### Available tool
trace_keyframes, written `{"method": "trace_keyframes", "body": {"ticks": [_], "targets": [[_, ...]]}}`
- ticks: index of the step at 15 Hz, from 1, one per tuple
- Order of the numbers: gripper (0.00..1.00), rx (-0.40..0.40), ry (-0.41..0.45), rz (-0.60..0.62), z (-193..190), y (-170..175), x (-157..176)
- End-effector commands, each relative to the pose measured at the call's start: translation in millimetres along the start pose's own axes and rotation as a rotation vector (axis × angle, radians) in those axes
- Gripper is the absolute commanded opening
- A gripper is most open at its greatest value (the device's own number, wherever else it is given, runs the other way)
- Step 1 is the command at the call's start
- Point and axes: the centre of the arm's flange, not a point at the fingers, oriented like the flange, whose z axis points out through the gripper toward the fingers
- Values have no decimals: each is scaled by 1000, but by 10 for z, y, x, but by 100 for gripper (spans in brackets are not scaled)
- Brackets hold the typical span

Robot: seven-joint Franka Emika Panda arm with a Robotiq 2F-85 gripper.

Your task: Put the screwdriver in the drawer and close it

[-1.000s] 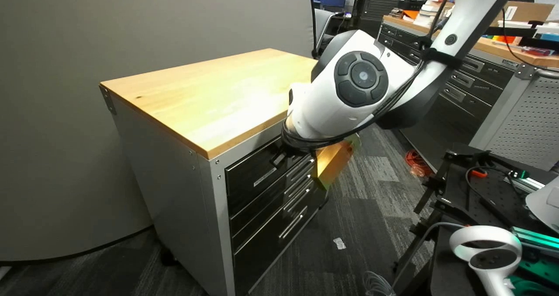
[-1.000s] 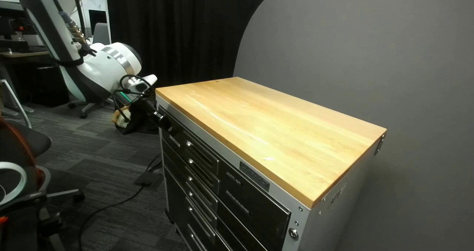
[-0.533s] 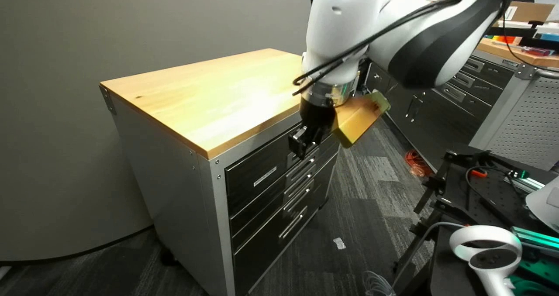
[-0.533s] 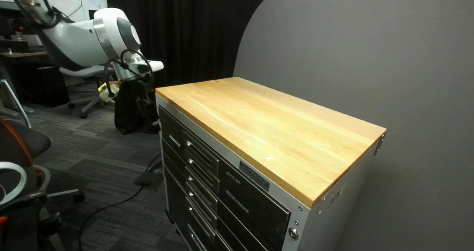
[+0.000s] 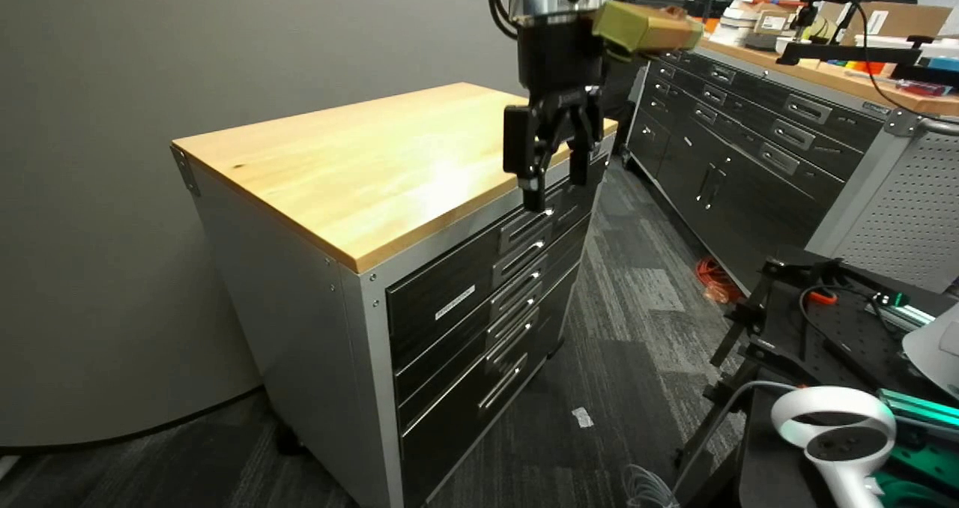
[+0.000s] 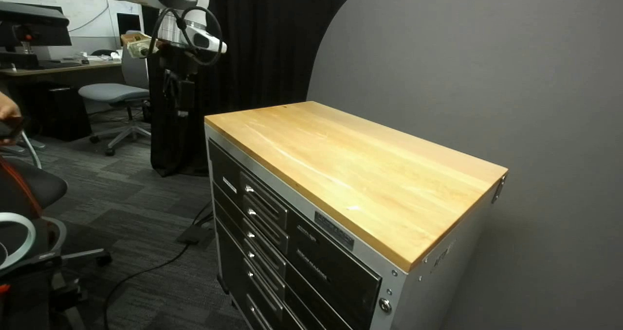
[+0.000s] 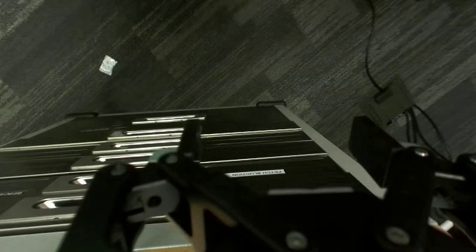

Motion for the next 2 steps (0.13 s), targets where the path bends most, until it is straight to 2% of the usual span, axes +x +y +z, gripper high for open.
{"method": "trace_keyframes", "body": {"ticks": [1, 2], "targets": [[100, 1, 3, 5, 7, 35, 35], [100, -8, 5, 6, 47, 52, 42]]}}
